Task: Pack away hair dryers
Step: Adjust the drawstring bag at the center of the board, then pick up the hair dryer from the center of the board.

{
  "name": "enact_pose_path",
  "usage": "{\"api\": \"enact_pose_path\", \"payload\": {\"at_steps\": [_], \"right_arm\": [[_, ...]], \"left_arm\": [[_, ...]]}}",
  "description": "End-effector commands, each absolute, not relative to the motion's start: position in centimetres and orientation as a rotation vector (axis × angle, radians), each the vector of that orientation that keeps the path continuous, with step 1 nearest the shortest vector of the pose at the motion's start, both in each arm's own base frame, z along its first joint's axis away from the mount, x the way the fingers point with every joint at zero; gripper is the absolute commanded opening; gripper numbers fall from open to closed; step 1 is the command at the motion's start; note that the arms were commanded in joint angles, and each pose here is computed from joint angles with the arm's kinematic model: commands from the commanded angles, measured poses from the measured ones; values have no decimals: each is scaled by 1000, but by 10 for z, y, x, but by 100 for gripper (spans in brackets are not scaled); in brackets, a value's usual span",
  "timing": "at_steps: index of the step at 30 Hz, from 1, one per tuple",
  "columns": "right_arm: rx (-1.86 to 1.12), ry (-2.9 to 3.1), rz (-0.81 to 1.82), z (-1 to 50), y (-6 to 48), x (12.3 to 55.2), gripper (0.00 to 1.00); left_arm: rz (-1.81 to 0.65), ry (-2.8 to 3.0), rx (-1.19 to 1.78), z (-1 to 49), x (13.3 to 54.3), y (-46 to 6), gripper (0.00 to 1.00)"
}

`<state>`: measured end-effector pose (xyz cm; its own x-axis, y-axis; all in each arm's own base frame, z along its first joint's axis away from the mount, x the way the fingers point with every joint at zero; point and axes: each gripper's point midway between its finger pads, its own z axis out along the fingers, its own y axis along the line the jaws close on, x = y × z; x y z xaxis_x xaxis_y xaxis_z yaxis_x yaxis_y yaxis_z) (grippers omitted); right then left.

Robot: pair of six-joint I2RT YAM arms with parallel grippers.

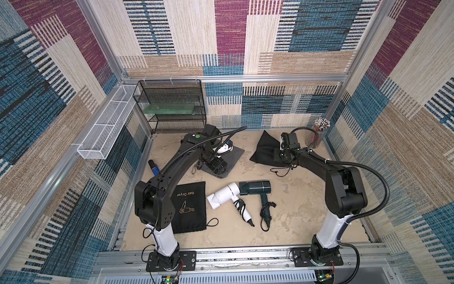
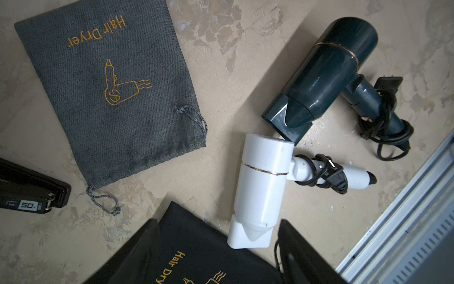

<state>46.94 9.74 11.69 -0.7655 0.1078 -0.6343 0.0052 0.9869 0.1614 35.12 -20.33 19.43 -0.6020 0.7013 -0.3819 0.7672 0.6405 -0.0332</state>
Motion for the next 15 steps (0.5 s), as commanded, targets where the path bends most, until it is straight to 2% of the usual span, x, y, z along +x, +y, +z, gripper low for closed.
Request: {"api": "enact_pose_path", "payload": {"at_steps": [1, 6, 11, 15], "right_arm": [[19, 2340, 279, 164, 125, 454, 54], [24, 2343, 482, 202, 179, 385, 61], [84, 2426, 631, 184, 220, 295, 73], [166, 2510, 622, 172, 228, 238, 72]], "left_arm": [[-259, 2436, 1181, 216, 362, -205, 82], [-262, 2358, 1092, 255, 378, -208, 83], [-387, 2334, 965, 277, 388, -226, 91], [-485, 2312, 978, 282, 387, -238, 91]]}}
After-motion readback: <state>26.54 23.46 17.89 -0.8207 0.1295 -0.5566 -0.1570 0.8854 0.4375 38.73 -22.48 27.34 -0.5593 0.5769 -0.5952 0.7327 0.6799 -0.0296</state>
